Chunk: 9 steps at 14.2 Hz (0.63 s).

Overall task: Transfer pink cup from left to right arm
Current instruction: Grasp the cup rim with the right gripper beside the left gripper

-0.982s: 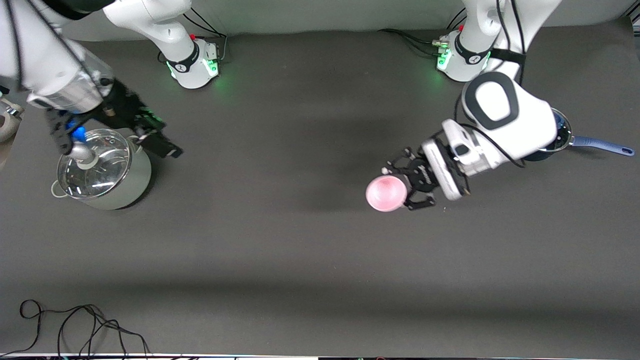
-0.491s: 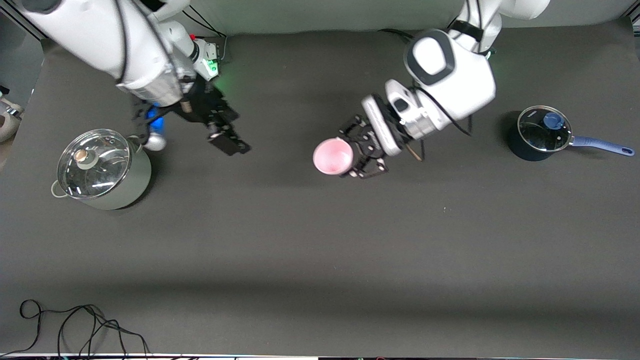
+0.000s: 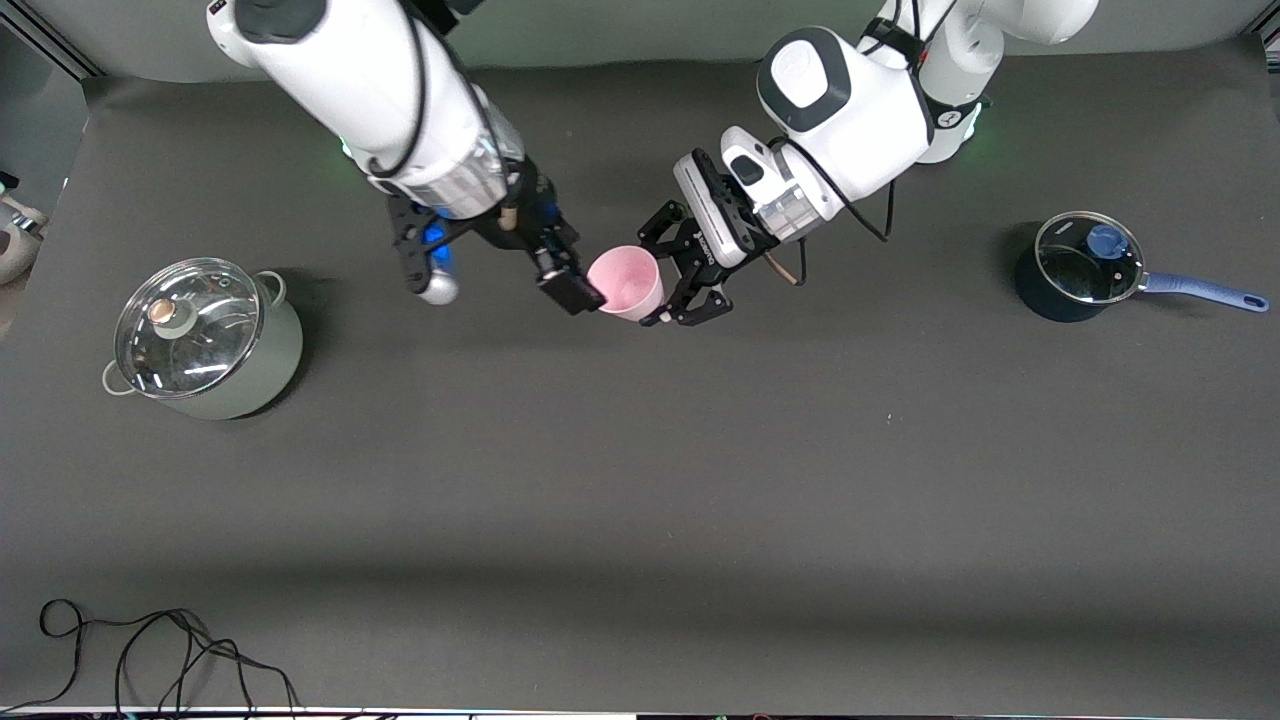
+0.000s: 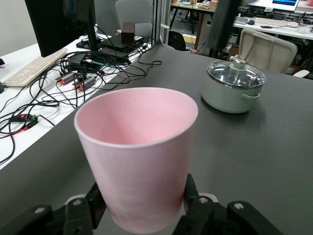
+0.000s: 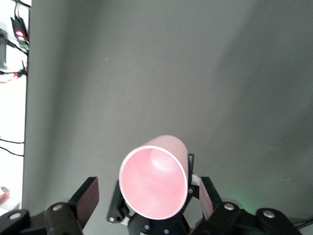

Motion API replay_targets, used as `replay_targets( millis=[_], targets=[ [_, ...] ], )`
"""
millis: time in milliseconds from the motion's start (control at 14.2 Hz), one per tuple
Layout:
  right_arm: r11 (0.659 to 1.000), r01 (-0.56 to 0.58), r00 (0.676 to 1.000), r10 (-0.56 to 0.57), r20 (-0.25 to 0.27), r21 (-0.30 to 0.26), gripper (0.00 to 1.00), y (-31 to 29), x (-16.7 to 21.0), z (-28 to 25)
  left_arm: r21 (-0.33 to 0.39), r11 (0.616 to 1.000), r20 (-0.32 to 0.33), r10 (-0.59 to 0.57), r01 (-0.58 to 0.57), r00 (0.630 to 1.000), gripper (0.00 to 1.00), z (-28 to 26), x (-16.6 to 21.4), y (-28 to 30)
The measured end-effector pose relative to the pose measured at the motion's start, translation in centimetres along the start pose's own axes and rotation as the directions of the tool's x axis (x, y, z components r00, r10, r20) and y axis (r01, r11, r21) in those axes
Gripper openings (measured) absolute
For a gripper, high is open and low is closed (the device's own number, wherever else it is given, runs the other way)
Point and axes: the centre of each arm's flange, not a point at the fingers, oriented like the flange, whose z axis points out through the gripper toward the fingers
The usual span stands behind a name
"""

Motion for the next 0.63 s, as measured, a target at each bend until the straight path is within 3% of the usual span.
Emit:
replay_targets(
  millis=[632],
  targets=[
    [0.985, 0.076, 0.997, -0.079, -0.010, -0.157, 0.89, 1.9, -2.9, 4.6, 0.004, 1.000, 0.000, -0.004, 0.004, 1.000, 0.65, -0.1, -0.1, -0.2]
  ],
)
